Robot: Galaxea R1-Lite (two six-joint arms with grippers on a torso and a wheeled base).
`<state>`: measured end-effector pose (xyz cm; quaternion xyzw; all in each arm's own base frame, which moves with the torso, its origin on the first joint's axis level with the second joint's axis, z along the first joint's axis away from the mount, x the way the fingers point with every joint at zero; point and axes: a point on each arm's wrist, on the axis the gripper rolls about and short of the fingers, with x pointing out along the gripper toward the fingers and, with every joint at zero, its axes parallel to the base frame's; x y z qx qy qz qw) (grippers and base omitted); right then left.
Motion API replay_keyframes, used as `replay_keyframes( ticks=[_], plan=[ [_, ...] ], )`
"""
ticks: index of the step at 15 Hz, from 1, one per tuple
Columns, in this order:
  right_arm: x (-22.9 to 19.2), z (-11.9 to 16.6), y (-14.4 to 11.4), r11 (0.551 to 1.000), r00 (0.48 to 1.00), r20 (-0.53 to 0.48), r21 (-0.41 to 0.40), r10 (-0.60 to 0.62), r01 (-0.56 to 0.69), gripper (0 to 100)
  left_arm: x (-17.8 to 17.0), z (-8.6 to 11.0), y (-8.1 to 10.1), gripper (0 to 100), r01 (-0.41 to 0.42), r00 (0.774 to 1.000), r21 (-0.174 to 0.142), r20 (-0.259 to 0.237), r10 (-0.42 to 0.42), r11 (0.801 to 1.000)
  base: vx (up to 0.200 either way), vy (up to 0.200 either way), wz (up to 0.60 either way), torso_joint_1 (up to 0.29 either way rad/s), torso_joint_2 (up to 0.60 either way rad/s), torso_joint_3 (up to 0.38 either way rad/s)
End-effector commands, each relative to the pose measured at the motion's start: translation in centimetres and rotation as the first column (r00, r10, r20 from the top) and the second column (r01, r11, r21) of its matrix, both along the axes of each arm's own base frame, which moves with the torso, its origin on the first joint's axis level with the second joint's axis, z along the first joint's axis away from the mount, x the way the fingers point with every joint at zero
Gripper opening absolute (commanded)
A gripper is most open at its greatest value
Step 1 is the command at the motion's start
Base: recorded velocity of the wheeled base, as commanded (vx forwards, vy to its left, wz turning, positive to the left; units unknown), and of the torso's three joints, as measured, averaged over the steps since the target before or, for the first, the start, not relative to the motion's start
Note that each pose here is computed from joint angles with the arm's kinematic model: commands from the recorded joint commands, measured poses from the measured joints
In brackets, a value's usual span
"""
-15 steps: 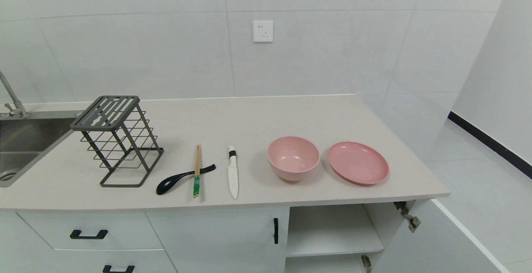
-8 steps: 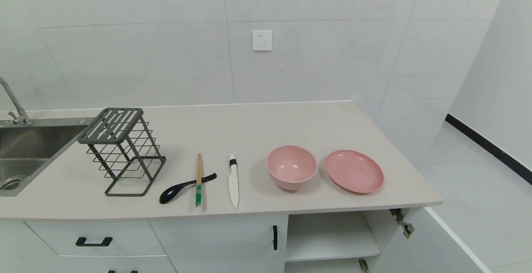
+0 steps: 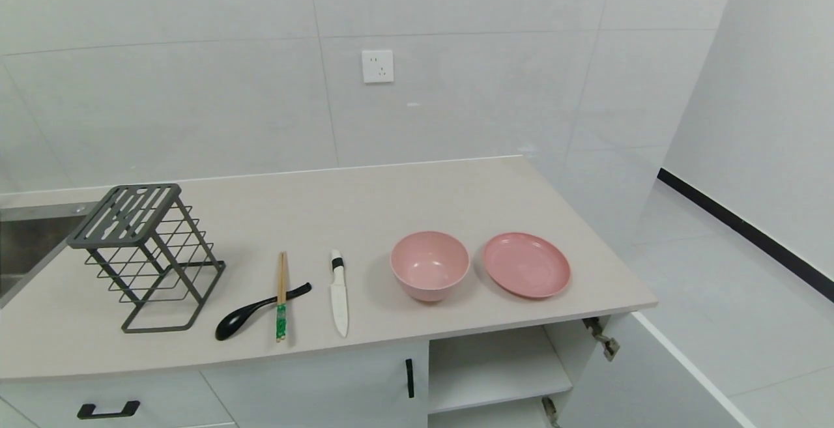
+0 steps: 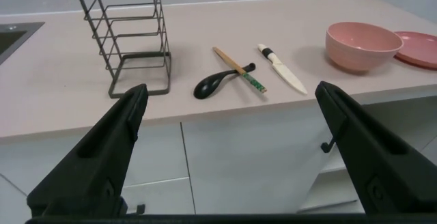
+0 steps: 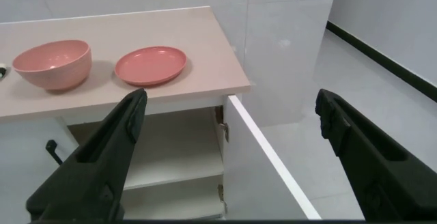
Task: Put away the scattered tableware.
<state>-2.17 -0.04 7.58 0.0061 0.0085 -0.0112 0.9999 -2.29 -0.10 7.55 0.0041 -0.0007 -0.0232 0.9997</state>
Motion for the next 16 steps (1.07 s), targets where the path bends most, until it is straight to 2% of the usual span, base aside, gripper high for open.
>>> replay_keyframes(
  ticks=[1,6,11,14,16],
  plan=[
    [0.02,-0.03,0.0,1.0,1.0,-0.003,0.0,-0.001,0.001,100,0.01,0.02,0.0,100,0.0,1.0,0.0,0.0,0.0,1.0,0.0,0.0,0.0,0.0,0.0,0.0],
    [0.01,0.01,0.0,1.0,1.0,-0.001,-0.002,-0.001,0.001,100,0.01,0.02,0.0,100,-0.002,1.0,-0.002,0.0,0.002,1.0,0.0,0.0,0.0,0.0,0.0,0.0],
    [0.01,0.01,0.0,1.0,1.0,-0.001,-0.002,0.001,-0.001,100,0.01,0.02,0.01,100,-0.005,1.0,-0.002,0.0,0.005,1.0,0.0,0.0,0.0,0.108,-0.22,-0.1],
    [0.01,0.01,0.0,1.0,1.0,-0.001,-0.002,-0.001,0.001,100,0.01,0.02,0.01,100,-0.003,1.0,0.0,0.0,0.003,1.0,0.2,0.0,0.0,0.012,-0.03,-0.009],
    [0.01,0.01,0.0,1.0,1.0,-0.001,-0.002,0.001,-0.001,100,0.01,0.0,0.01,100,-0.003,1.0,0.003,-0.001,0.003,1.0,0.0,0.0,0.0,0.025,0.01,0.001]
  ],
)
